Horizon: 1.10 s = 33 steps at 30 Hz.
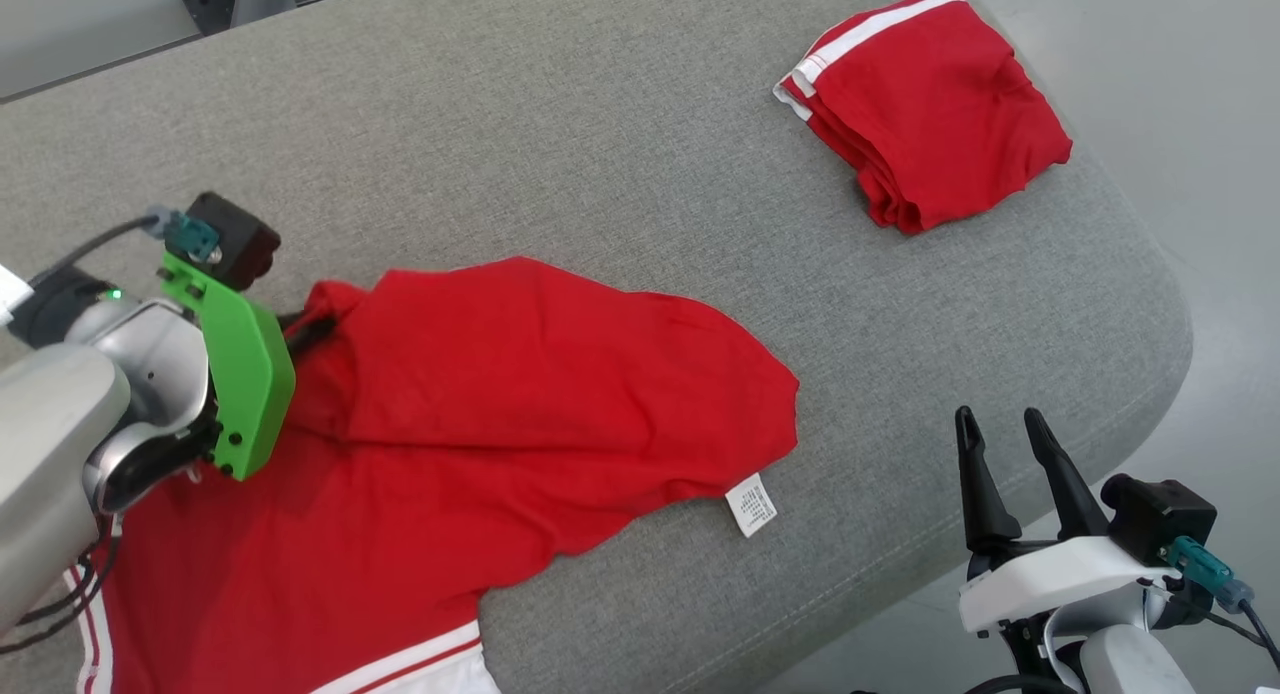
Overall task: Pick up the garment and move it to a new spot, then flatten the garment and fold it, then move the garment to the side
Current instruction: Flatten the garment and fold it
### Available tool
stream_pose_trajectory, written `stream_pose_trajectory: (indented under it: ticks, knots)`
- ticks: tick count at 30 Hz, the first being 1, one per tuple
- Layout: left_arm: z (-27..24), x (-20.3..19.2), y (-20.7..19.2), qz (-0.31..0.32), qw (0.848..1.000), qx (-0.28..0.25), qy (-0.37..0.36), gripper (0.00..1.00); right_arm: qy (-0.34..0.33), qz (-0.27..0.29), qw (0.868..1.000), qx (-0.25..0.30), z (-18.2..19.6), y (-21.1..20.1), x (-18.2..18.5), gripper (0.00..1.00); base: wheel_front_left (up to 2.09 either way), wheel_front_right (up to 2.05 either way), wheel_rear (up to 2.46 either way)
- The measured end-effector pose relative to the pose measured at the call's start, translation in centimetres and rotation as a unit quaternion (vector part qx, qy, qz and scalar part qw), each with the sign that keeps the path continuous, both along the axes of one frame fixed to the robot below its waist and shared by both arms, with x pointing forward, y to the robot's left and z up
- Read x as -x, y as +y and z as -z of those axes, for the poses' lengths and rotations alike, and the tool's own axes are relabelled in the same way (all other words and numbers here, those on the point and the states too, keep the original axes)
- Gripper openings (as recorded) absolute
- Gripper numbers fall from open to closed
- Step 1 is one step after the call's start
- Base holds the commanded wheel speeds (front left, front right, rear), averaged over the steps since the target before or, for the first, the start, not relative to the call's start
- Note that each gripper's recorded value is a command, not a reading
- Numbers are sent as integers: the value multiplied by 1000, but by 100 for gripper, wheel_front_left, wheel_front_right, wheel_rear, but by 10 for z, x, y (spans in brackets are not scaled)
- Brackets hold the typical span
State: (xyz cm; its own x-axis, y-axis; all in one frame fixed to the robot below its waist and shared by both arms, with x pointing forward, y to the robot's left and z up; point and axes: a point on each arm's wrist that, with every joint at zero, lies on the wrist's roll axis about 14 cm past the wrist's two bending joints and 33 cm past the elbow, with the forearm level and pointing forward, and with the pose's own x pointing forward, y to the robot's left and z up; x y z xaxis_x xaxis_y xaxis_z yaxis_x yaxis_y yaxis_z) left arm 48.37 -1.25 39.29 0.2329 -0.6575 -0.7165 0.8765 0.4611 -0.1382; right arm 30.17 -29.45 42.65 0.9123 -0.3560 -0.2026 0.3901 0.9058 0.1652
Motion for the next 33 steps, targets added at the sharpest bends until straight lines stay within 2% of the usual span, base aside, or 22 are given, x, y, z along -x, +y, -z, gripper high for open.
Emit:
stream_pose_trajectory:
  ticks: [6,14,25,33]
  knots:
    - [-37,-24,-22,-1,997,52,-59,0,-5,-5,1000,-3,-1,3,-3,100,0,0,0]
    - [-64,-57,-27,-5,990,60,-126,0,-8,2,1000,1,-4,-2,-2,100,0,0,0]
    - [-87,-105,-21,-19,968,67,-243,0,-4,8,1000,2,-3,-5,1,100,0,0,0]
    - [-82,-115,-14,-41,964,67,-255,0,-4,8,1000,4,-3,-6,0,100,0,0,0]
